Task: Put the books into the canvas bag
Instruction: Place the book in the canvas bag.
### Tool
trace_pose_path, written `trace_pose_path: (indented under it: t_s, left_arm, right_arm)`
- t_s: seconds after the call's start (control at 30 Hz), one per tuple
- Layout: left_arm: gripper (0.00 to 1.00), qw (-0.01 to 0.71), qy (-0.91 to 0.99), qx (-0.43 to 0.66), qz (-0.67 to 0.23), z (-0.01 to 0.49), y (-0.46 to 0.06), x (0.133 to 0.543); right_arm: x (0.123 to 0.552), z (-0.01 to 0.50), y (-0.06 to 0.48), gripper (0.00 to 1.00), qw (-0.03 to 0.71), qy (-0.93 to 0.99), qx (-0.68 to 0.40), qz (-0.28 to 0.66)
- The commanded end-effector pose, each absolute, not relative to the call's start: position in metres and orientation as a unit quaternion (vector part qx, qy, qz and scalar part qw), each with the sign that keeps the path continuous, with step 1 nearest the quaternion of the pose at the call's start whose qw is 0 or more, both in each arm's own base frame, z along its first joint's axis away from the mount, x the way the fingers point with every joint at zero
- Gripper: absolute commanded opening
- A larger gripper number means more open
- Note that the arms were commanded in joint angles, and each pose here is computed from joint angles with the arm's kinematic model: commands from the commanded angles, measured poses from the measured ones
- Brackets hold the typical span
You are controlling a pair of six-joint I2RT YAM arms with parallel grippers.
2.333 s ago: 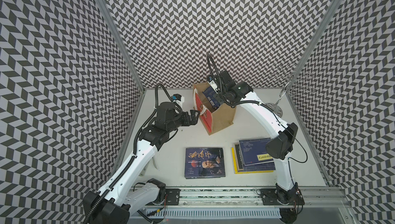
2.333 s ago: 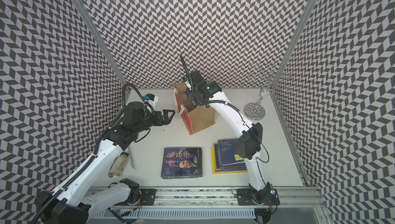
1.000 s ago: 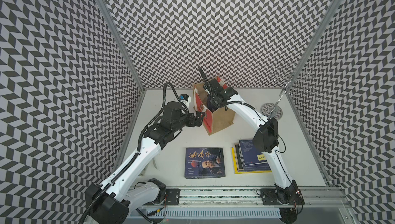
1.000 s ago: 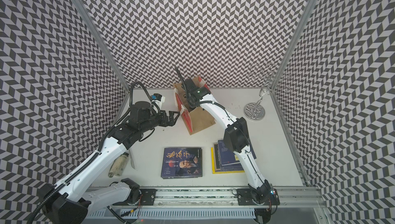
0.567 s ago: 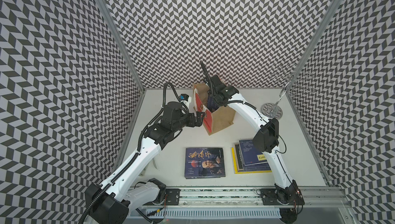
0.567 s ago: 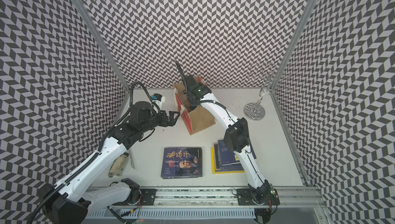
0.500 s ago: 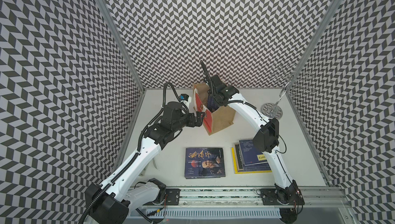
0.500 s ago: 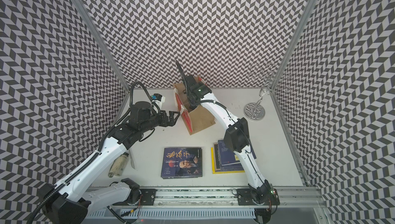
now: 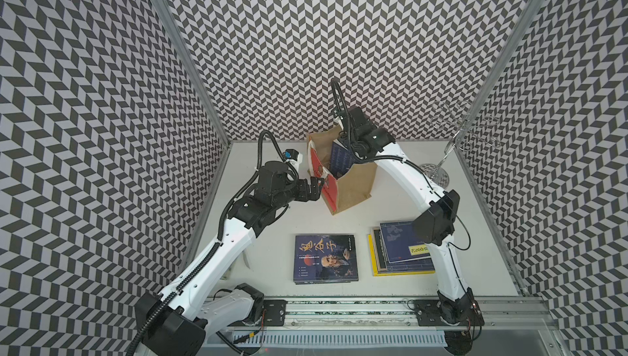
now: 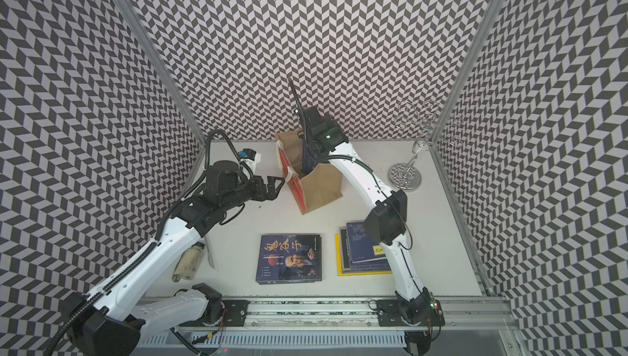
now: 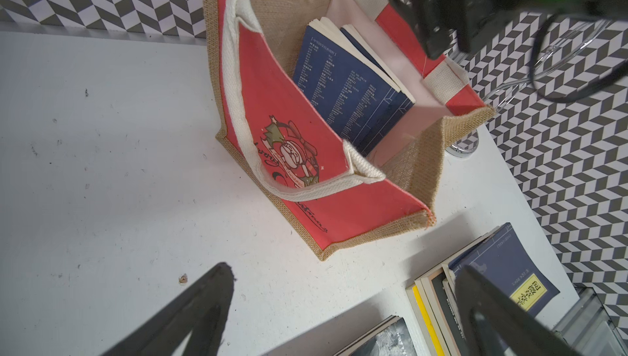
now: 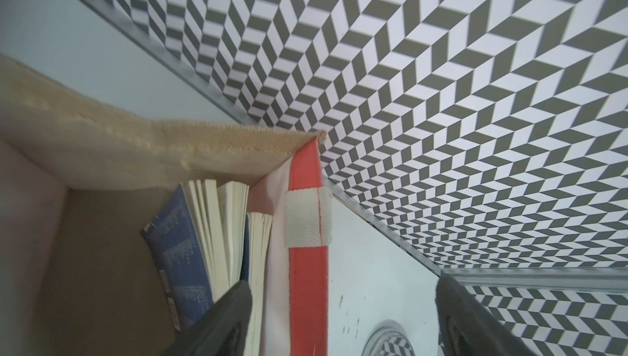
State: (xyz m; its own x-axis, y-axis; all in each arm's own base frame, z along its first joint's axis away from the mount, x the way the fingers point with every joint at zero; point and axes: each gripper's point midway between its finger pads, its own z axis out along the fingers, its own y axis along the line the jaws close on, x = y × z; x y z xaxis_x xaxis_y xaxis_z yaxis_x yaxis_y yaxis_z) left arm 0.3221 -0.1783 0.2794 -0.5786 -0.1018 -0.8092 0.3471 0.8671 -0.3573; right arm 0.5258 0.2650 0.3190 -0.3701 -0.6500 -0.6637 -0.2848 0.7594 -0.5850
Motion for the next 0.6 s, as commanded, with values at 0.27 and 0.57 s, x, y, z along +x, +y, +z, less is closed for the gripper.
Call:
trace_pose_path:
  t_s: [0.27, 0.57]
  left_arm:
    - [1.0, 0.42, 0.849, 0.088, -0.308, 0.266, -0.176, 0.292]
    - [1.0, 0.393, 0.863, 0.08, -0.308, 0.236, -0.168, 0.268]
  right_arm:
    - [0.42, 0.388, 0.265, 0.99, 0.527, 0.804, -0.27, 0.056]
    - [0.29, 0.335, 0.25, 0.99, 0.503, 0.789, -0.28, 0.214]
